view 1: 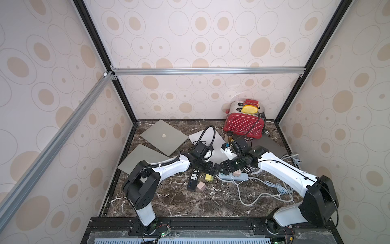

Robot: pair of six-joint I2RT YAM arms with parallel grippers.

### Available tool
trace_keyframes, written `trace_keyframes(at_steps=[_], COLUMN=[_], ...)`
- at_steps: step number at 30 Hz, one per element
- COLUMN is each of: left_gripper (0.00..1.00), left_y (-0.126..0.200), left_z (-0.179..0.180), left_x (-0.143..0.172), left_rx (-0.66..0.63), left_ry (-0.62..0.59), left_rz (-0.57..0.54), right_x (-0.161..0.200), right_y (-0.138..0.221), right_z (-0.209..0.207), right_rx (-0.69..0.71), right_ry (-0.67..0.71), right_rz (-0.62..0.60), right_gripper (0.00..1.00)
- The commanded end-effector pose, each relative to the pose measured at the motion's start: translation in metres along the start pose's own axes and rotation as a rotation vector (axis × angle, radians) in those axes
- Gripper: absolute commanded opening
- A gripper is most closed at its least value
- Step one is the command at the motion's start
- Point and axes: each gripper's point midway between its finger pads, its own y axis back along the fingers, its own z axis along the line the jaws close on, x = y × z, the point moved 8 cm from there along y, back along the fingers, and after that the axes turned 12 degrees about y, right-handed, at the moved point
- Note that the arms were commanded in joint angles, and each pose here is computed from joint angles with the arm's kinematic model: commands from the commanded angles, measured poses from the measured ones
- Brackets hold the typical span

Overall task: Unplug the laptop charger
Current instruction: Remove the charging cable from the plug.

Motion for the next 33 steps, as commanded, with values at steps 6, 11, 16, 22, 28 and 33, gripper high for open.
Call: trace_keyframes(at_steps=[6,11,16,22,28,33], left_gripper=[0.99,0.99,0.99,0.98,0.97,0.96], left_y=[0.011,0.002,-0.002,-0.007,-0.014,-0.019], left_z=[-0.009,-0.005,-0.008,-0.001,-0.001,0.003], left_x=[-0.014,-0.014,-0.018,-0.014,-0.017,-0.015], left_rx=[-0.004,0.037,0.096,0.126,0.157,0.133], left_ry=[0.012,0.076,0.106,0.123,0.147,0.15], left_rz=[-0.042,-0.032,-0.045,-0.023,-0.024,-0.006], right_x=[0.002,-0.003,0.0,0.005,0.008,0.01], right_y=[-0.011,-0.015,-0.022,-0.01,-0.016,-0.021], right_z=[0.002,0.003,0.0,-0.005,-0.004,-0.006], right_rx=[0.016,-0.008,0.026,0.112,0.097,0.103], right_ry=[0.03,0.027,0.018,0.01,0.006,0.006], right_rz=[0.035,0.004,0.063,0.051,0.069,0.063], right_gripper=[0.8,0.77,0.71,0.59,0.35,0.2])
